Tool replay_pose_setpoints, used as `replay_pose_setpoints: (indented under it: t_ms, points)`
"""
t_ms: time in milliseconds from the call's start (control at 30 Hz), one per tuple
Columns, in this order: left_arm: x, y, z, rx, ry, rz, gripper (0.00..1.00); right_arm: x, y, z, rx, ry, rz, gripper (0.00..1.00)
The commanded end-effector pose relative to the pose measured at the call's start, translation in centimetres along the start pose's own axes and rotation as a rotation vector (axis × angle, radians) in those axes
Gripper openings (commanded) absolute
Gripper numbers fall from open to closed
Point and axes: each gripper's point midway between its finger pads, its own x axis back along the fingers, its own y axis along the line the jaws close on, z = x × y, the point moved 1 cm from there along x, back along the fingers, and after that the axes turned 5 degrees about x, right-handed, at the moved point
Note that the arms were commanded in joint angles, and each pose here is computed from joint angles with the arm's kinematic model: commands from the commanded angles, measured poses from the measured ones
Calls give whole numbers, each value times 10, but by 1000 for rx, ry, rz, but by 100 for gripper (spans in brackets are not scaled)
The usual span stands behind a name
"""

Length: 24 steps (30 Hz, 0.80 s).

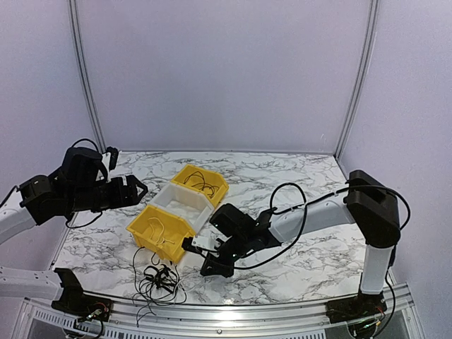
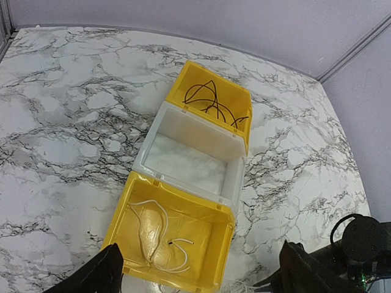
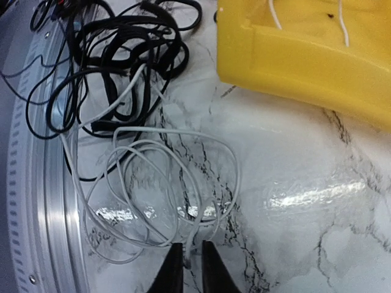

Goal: Untangle the cables

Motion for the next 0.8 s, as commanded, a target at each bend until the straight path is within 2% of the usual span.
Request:
replay_pose_setpoints:
  t_ms: [0, 133, 367, 600, 767]
  points:
    - [-1, 5, 10, -16, 37, 2, 92, 16, -5, -31, -24, -64, 48, 1]
    - [-8, -6, 21, -73, 85, 69, 93, 46, 8, -52, 53, -102, 49, 0]
    - [-7, -35, 58, -198, 194, 317, 93, 99, 24, -88, 80, -157, 75, 0]
    - [-3, -66, 87, -246, 258, 522, 93, 116, 23, -94, 116, -189, 98, 0]
    - [-5, -86, 104, -290, 294, 604, 91, 120, 23, -99, 144, -218, 98, 0]
